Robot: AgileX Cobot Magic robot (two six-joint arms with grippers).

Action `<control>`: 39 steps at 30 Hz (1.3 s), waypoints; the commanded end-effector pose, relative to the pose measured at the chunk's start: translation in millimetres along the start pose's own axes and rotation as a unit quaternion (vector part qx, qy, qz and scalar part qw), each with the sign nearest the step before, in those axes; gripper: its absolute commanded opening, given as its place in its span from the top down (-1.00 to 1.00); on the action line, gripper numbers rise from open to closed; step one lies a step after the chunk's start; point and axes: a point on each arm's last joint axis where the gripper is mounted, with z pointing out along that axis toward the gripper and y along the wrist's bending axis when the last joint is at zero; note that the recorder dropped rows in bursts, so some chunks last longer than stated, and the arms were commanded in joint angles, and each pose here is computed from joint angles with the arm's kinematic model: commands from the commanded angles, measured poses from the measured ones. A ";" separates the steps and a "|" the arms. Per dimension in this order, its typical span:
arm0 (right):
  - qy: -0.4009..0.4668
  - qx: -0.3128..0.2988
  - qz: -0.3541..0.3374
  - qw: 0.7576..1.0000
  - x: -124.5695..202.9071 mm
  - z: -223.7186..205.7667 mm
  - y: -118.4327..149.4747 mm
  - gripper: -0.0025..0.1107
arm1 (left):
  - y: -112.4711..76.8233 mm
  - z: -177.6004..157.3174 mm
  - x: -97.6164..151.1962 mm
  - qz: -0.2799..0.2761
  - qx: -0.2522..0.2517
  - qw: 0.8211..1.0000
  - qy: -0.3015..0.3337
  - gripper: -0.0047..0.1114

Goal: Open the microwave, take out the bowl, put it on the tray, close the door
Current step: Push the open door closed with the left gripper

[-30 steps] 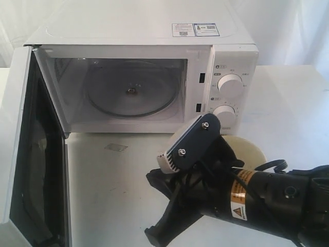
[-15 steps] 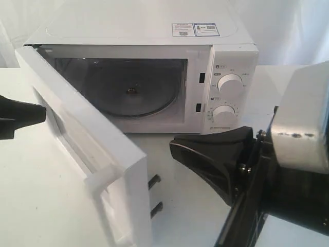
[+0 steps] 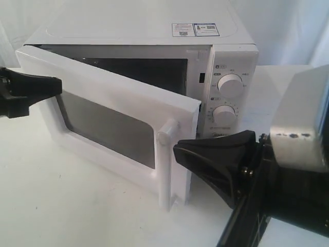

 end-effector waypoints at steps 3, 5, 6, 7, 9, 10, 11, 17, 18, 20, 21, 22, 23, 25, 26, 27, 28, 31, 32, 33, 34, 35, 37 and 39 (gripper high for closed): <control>-0.003 -0.024 0.012 1.000 0.5 -1.0 8.0 0.96 | 2.2 8.3 -2.0 0.004 0.029 0.999 -0.025 0.92; -0.005 -0.038 0.013 0.999 0.1 -1.3 12.8 0.96 | 5.2 11.6 -1.1 0.001 0.028 0.999 -0.028 0.92; -0.005 -0.045 0.011 0.999 0.2 -1.5 15.0 0.96 | 6.7 13.1 -0.7 0.001 0.028 0.999 -0.029 0.92; -0.005 -0.049 0.010 0.999 0.3 -1.6 16.5 0.96 | 7.8 14.2 -0.8 0.001 0.027 0.999 -0.033 0.92; -0.005 -0.057 0.009 0.998 0.4 -1.9 19.4 0.96 | 10.3 16.5 -1.2 0.003 0.024 0.999 -0.041 0.92; -0.004 -0.061 0.008 0.998 0.4 -2.1 20.6 0.96 | 12.0 18.0 -1.6 0.007 0.023 0.999 -0.045 0.92; -0.004 -0.064 0.007 0.998 0.5 -2.2 21.8 0.96 | 13.3 19.4 -2.3 0.010 0.022 0.999 -0.047 0.92; -0.004 -0.087 0.006 0.996 1.5 1.6 29.9 0.96 | 21.1 30.3 -15.0 0.013 0.034 0.998 -0.053 0.92; -0.004 -0.093 0.006 0.996 2.2 4.0 32.1 0.96 | 23.1 32.5 -17.0 0.013 0.034 0.998 -0.053 0.92; -0.004 -0.103 0.005 0.995 3.9 9.7 35.9 0.96 | 24.6 37.5 -19.6 0.013 0.038 0.998 -0.052 0.92; -0.002 -0.107 0.006 0.994 5.2 13.5 37.7 0.96 | 24.4 40.8 -20.2 0.014 0.042 0.998 -0.049 0.92; -0.002 -0.112 0.006 0.994 6.5 17.5 39.9 0.96 | 24.1 44.3 -21.4 0.017 0.046 0.998 -0.047 0.92; -0.002 -0.115 0.006 0.993 7.8 21.0 41.3 0.96 | 24.0 47.5 -21.6 0.019 0.050 0.998 -0.043 0.92; -0.002 -0.121 0.007 0.993 10.8 30.1 44.0 0.96 | 23.6 54.3 -23.0 0.028 0.048 0.998 -0.038 0.92; -0.005 -0.124 0.008 0.992 11.8 33.7 45.2 0.96 | 23.4 56.6 -24.1 0.034 0.044 0.998 -0.036 0.92; -0.009 -0.127 0.008 0.992 12.8 38.0 46.5 0.96 | 24.4 59.8 -23.7 0.035 0.038 0.998 -0.031 0.92; -0.015 -0.131 0.004 0.991 13.8 42.2 48.0 0.96 | 24.4 62.6 -23.1 0.036 0.035 0.998 -0.027 0.92; -0.035 -0.137 -0.016 0.990 16.4 53.7 50.7 0.96 | 24.0 66.3 -20.4 0.035 0.036 0.999 -0.019 0.92; -0.043 -0.135 -0.028 0.990 16.7 56.2 50.8 0.96 | 23.8 66.2 -20.4 0.035 0.037 0.999 -0.020 0.92; -0.044 -0.127 -0.028 0.991 18.2 59.6 50.0 0.96 | 23.7 66.2 -19.7 0.038 0.038 0.998 -0.016 0.92; -0.038 -0.117 -0.024 0.992 20.6 62.7 48.5 0.96 | 23.1 66.2 -18.8 0.040 0.041 0.998 -0.011 0.92; -0.035 -0.108 -0.021 0.993 21.9 64.5 47.1 0.96 | 22.8 66.2 -17.7 0.039 0.043 0.998 -0.005 0.92; -0.029 -0.086 -0.023 0.996 24.4 67.8 43.5 0.96 | 21.3 64.7 -17.0 0.037 0.046 0.998 0.004 0.92; -0.036 -0.063 -0.024 0.997 23.6 69.5 39.6 0.96 | 21.4 64.7 -16.9 0.041 0.045 0.998 0.004 0.92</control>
